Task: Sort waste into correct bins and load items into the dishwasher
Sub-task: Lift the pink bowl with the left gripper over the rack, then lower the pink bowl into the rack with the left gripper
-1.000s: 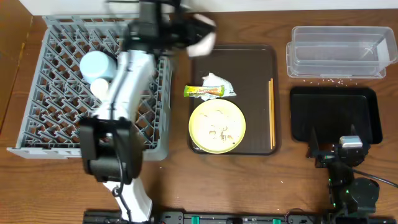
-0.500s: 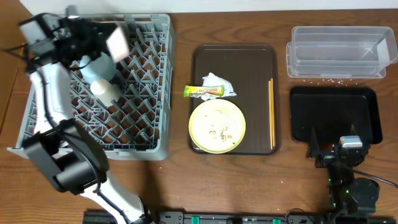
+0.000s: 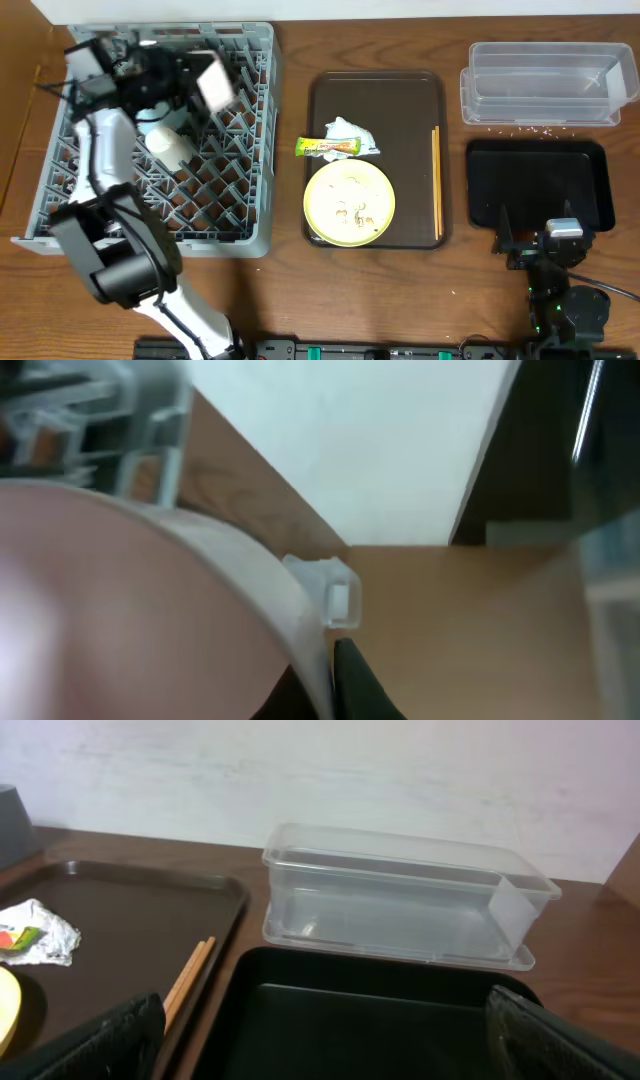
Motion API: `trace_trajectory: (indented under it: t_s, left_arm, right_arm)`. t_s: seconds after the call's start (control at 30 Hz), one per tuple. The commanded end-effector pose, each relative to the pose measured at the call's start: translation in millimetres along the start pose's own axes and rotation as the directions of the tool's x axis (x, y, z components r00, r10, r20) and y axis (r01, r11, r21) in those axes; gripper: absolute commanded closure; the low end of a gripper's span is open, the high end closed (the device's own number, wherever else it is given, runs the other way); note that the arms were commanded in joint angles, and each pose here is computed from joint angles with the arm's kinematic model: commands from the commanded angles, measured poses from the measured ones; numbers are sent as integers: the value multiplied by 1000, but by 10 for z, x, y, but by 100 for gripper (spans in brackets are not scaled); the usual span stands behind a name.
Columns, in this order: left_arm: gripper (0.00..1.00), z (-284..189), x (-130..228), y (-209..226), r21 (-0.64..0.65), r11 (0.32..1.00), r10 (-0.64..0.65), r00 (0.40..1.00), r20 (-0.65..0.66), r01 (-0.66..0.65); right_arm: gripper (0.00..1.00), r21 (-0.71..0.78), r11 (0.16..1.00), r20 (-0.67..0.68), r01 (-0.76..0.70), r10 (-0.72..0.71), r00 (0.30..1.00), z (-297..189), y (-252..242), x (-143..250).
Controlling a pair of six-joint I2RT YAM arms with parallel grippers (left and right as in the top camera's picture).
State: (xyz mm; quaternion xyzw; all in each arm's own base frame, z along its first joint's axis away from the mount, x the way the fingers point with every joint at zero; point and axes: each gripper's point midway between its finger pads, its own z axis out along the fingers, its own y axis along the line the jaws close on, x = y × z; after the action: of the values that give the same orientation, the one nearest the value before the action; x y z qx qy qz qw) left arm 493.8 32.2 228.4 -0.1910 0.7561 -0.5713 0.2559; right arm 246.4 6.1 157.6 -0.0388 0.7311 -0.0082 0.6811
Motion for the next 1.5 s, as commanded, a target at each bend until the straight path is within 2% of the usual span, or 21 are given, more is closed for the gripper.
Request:
trace_trajectory:
  t_s: [0.0, 0.2, 0.47, 0.7, 1.2, 1.47]
  left_arm:
    - [93, 199, 21, -190, 30, 976, 216, 976, -9, -216]
    - [92, 300, -131, -31, -85, 966, 249, 966, 63, -243]
    - [92, 364, -172, 328, -103, 977, 190, 981, 49, -185]
    - [92, 473, -157, 340, 29, 968, 250, 968, 1, -250]
    - [92, 412, -217, 348, 27, 981, 193, 981, 19, -193]
    - [92, 58, -406, 518, -10, 990, 140, 987, 82, -139]
  right_arm:
    - [1, 3, 1000, 0, -13, 13, 1000, -3, -10, 5]
    - [1, 3, 1000, -1, -13, 13, 1000, -3, -9, 6]
    - [1, 3, 1000, -1, -13, 13, 1000, -3, -10, 6]
    - [1, 3, 1000, -1, -13, 13, 1000, -3, -10, 6]
    - [1, 3, 1000, -1, -13, 13, 1000, -3, -9, 6]
    - [1, 3, 1000, 0, -13, 13, 1000, -3, -10, 5]
